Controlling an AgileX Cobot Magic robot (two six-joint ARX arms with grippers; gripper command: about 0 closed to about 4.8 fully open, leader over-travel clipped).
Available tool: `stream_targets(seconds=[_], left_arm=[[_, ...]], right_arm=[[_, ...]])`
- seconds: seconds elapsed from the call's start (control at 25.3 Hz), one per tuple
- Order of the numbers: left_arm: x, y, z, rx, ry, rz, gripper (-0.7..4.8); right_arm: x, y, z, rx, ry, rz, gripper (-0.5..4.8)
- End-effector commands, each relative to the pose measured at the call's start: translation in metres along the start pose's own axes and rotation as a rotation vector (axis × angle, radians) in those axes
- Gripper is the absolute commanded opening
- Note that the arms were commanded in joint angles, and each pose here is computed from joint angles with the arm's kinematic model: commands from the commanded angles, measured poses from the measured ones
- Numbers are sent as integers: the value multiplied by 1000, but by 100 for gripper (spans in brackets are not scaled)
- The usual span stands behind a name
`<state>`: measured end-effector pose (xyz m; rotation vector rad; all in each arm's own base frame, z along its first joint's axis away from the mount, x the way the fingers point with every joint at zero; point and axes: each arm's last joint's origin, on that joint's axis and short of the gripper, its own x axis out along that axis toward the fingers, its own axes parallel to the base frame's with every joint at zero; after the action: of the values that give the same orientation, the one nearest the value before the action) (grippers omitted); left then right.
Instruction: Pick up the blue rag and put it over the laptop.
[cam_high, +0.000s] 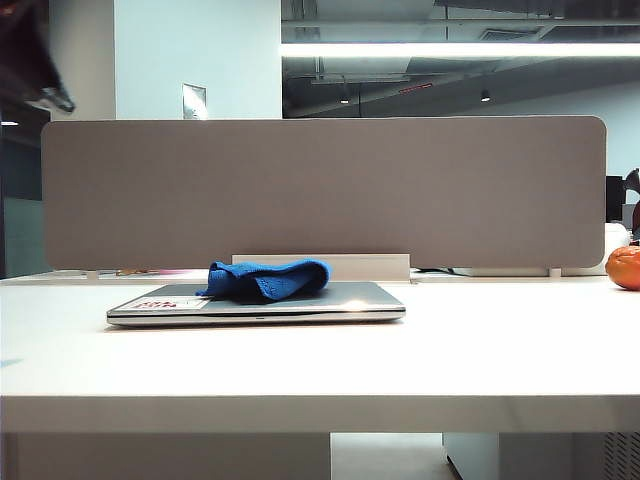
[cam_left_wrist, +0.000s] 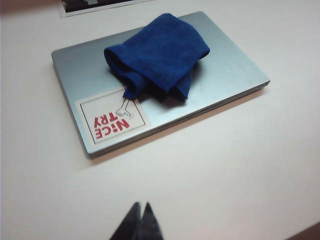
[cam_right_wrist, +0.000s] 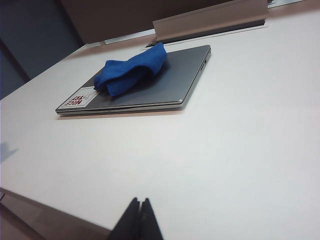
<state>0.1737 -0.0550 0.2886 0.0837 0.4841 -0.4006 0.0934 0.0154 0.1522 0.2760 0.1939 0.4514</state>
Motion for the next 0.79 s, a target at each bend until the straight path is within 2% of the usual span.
stream_targets(seconds=[0.04,0.24,0.36,0.79], left_arm=[[-9,-2,-17,-34,-14,0,-5],[-20,-4,-44,-122,-30,-1,-6],[-26,-5,-48,-121,-53,-2,-6],[-27,-5,-51,-123,-26,-2,-5]], right_arm=[[0,0,0,-9,-13,2,0],[0,0,0,-9,-13,2,0],[0,0,0,-9,-13,2,0],[0,0,0,-9,-13,2,0]])
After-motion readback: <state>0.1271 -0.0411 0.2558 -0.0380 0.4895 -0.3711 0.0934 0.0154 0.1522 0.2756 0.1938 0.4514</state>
